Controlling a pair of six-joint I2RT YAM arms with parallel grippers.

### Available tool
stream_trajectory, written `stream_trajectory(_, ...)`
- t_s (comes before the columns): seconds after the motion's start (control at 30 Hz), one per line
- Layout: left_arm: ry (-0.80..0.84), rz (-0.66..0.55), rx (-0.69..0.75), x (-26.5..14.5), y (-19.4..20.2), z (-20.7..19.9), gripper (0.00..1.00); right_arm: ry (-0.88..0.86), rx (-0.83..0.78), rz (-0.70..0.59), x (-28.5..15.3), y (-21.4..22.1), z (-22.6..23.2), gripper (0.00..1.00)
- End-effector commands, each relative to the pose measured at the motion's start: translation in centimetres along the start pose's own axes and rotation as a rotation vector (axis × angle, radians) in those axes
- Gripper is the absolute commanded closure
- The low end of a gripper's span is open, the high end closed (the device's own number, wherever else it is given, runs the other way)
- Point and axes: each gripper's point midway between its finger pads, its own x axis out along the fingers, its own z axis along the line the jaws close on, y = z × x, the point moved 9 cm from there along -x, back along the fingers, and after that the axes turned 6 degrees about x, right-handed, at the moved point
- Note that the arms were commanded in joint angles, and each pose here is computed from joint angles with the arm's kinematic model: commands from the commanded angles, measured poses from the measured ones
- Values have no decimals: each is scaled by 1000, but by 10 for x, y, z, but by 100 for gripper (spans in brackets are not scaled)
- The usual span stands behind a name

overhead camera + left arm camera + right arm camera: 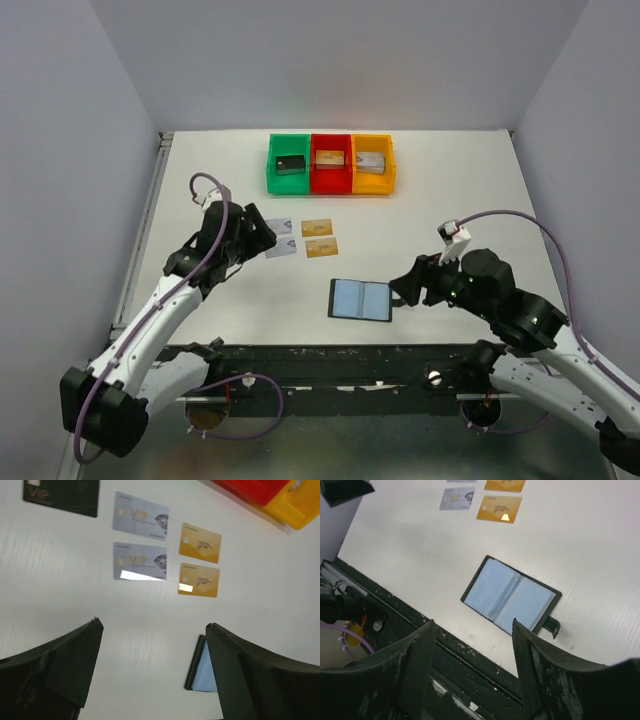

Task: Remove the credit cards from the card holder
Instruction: Reset both arms

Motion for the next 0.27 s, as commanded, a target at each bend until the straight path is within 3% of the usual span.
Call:
stream_trajectory(0.0,-246,22,75,-45,22,47,1,127,-20,-84,-9,1,-18,29)
stream_trajectory(0.1,-181,-52,66,-61,21,48,1,148,-9,-126,-15,-3,-20,28)
stream_trajectory(0.17,-159,-79,56,-68,20,48,1,152,-5,-150,-19,-8,-18,19)
stream_trajectory(0.23,-142,-87,71,-71,18,47,1,167,-9,-163,-22,-13,-18,1)
